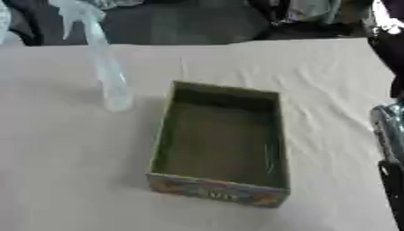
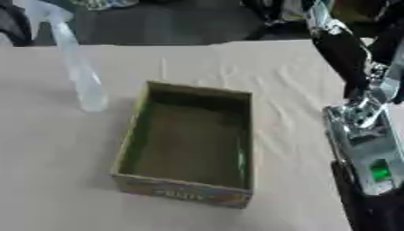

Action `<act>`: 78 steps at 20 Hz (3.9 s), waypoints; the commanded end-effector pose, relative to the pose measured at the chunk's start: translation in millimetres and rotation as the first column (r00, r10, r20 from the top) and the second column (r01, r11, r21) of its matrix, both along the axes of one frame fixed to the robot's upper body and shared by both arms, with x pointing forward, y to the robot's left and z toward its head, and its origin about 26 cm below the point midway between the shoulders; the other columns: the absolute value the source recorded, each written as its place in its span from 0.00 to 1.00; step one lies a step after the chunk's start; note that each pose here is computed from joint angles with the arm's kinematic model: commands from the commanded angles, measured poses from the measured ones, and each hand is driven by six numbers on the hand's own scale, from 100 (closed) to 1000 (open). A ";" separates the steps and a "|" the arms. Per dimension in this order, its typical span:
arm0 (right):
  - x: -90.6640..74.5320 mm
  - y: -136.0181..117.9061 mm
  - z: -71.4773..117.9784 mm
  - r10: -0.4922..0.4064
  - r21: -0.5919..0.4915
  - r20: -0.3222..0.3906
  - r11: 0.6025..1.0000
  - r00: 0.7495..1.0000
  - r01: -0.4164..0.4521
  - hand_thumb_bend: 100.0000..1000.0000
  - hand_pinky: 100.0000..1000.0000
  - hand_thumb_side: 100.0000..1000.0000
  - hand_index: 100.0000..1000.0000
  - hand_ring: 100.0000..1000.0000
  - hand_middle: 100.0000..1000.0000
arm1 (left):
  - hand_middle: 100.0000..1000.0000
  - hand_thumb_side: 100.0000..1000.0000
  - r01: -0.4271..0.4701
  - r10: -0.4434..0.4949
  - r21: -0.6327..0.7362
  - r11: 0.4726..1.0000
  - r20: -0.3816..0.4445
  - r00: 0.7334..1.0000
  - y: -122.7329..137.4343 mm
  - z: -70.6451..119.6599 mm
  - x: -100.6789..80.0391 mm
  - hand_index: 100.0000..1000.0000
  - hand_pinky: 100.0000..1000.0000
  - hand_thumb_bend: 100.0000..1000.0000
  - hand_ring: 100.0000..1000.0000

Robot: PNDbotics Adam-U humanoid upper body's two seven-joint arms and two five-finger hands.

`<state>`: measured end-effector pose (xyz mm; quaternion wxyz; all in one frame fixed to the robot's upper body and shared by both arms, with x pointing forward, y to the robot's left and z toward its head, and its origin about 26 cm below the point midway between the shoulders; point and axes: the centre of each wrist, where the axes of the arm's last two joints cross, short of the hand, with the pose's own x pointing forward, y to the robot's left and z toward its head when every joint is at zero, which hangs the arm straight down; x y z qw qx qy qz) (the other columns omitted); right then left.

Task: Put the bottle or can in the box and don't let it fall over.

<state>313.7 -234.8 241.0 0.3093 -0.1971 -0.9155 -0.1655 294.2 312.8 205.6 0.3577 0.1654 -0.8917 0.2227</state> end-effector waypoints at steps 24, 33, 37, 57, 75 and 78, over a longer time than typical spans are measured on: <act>-3.8 0.3 9.8 0.005 -0.007 0.038 1.000 0.999 -0.004 0.65 0.80 0.09 0.78 0.56 0.77 | 0.18 1.00 0.519 -0.573 -0.451 0.727 0.020 0.820 -19.0 -3.6 1.2 1.00 0.00 0.88 0.00; -3.8 -0.3 10.2 0.004 -0.006 0.038 1.000 0.999 -0.003 0.65 0.81 0.09 0.78 0.56 0.77 | 0.08 1.00 0.480 -0.716 -0.700 0.530 -0.065 0.695 -18.2 -14.5 6.7 1.00 0.00 0.71 0.00; -3.8 -1.1 11.0 -0.001 -0.002 0.038 1.000 0.999 0.001 0.65 0.81 0.09 0.78 0.56 0.77 | 0.08 1.00 0.422 -0.736 -0.733 0.533 -0.155 0.659 -19.0 -17.9 10.9 1.00 0.00 0.63 0.00; -4.2 -1.1 8.1 0.005 -0.011 0.018 1.000 1.000 -0.005 0.65 0.81 0.09 0.78 0.56 0.77 | 0.07 1.00 0.487 -0.837 -0.735 0.472 -0.200 0.510 -64.0 11.5 50.7 1.00 0.00 0.60 0.00; -3.9 3.4 8.4 0.027 -0.003 0.021 1.000 0.999 -0.027 0.65 0.81 0.09 0.78 0.56 0.77 | 0.06 1.00 0.514 -0.867 -0.750 0.416 -0.155 0.474 -101.5 21.5 91.3 1.00 0.00 0.64 0.00; -3.8 4.6 8.8 0.034 -0.003 0.022 0.999 0.999 -0.034 0.65 0.81 0.09 0.78 0.56 0.77 | 0.06 1.00 0.514 -0.870 -0.753 0.411 -0.156 0.467 -107.0 23.7 96.8 1.00 0.00 0.64 0.00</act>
